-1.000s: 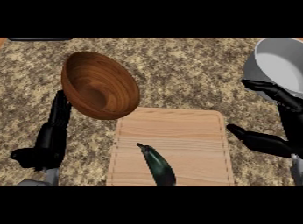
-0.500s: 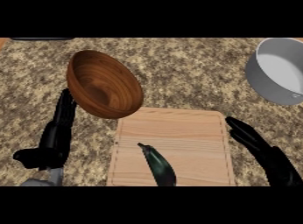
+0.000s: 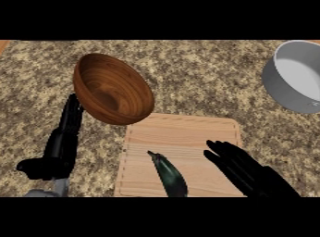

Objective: Pick the eggplant from the cutting board and place it in the pot

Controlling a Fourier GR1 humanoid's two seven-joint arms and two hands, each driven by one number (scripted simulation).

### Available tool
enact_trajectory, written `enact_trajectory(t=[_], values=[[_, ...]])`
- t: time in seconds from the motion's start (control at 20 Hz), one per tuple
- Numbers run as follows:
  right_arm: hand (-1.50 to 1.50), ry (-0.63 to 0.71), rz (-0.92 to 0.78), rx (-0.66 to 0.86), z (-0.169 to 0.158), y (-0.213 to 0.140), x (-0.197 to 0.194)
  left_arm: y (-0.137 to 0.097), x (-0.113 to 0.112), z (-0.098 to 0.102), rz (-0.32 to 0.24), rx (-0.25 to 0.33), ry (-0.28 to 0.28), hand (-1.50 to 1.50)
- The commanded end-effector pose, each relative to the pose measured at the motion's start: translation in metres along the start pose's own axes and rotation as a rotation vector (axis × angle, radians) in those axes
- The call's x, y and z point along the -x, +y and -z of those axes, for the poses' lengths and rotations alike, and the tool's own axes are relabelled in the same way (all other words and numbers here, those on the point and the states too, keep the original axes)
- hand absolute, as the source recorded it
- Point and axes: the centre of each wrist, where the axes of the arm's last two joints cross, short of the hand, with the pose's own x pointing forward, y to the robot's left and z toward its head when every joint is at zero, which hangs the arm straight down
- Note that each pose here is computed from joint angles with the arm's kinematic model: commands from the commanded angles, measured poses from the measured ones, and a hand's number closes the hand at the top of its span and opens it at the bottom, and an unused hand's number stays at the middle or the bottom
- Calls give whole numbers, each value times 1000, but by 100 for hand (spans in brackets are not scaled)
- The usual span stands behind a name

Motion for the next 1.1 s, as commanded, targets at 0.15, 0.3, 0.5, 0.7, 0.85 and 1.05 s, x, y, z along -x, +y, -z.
enact_trajectory(t=[0.15,0.3,0.5,0.7,0.85,1.05], values=[[-150,133,-82,-162,33,36,-43,-3,16,-10,-2,8,17,0],[-150,143,-50,-185,47,50,-27,-8,4,14,-2,8,-7,0],[-150,231,-120,-246,60,49,-32,-2,1,-14,-20,-1,7,0],[-150,278,-135,-285,68,68,-46,-5,-10,-1,-12,-5,11,0],[-150,269,-112,-303,56,62,-31,6,6,-13,-5,1,11,0],[-150,256,-106,-281,86,81,-34,-9,0,1,-10,8,11,0]])
